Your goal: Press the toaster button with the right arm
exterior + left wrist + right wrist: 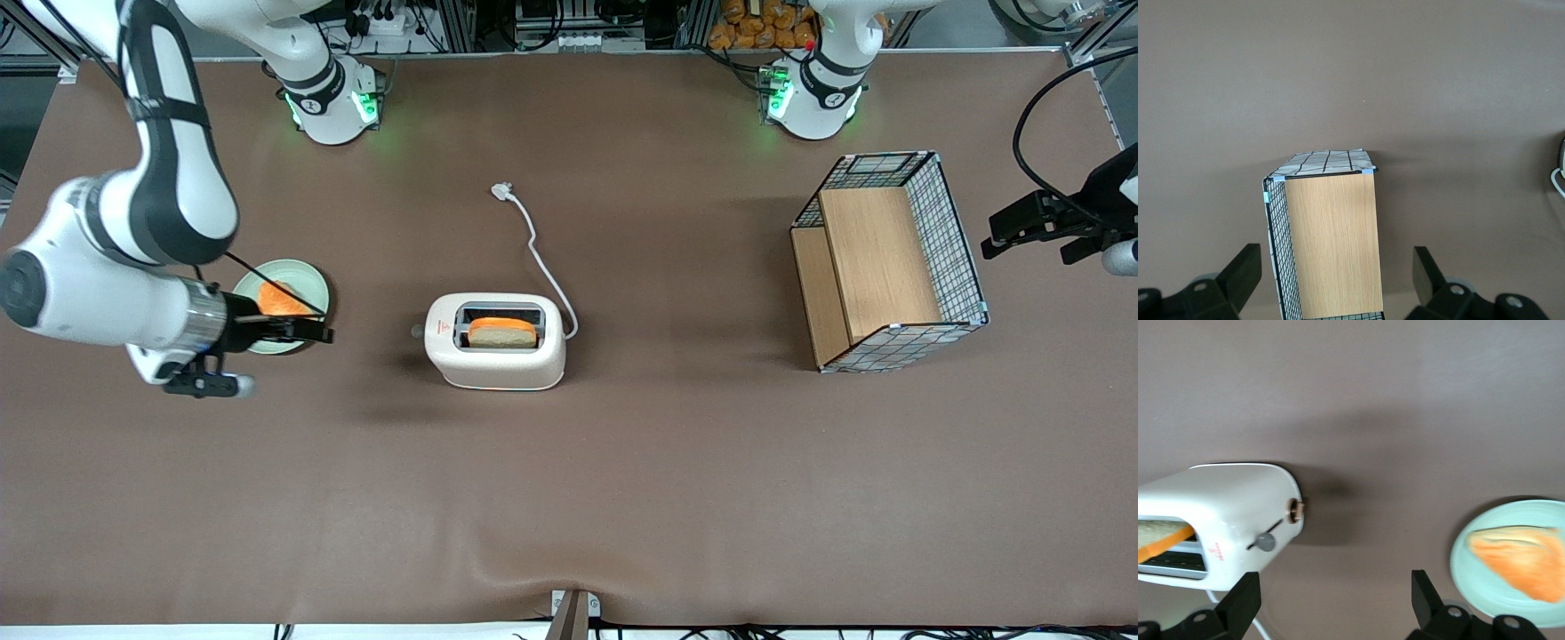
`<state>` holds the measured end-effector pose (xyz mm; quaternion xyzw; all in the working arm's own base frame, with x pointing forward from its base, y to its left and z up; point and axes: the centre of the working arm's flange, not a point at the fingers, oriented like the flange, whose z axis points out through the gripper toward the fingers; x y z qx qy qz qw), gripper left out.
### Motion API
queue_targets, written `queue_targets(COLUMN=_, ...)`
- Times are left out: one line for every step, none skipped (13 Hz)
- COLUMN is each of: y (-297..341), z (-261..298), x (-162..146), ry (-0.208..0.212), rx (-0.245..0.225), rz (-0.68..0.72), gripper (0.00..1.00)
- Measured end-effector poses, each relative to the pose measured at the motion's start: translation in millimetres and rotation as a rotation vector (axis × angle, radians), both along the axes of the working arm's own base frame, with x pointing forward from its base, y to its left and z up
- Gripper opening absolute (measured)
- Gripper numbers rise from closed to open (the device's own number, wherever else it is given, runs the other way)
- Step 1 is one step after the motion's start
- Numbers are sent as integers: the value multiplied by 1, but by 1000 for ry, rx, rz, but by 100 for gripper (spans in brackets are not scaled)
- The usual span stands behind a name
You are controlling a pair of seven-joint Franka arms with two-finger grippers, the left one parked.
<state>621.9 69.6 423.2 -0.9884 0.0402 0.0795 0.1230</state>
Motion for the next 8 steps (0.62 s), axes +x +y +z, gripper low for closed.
queue_targets(y=-13, z=13, x=-2, ry=-19, rx=-34, rz=10, gripper=100)
queue_targets(y=-27, z=24, x=-5, ry=-34, rx=-66, rz=24, gripper=100)
queue_targets(y=-44, z=32, x=-8, ry=-45, rx=-84, rz=29, gripper=100)
queue_targets(y=-66, z=39, x=-12, ry=-56, rx=-90, rz=37, gripper=100)
queue_targets(y=-88, z=46, x=-16, ry=-71, rx=-93, rz=57, gripper=100)
queue_targets(y=-110, z=54, x=-23, ry=-78, rx=-103, rz=73, gripper=100)
queue_targets(y=-126, z=65, x=-31, ry=-80, rx=-109, rz=79, gripper=100)
queue_targets(y=-135, z=77, x=-38, ry=-84, rx=-119, rz=82, gripper=100)
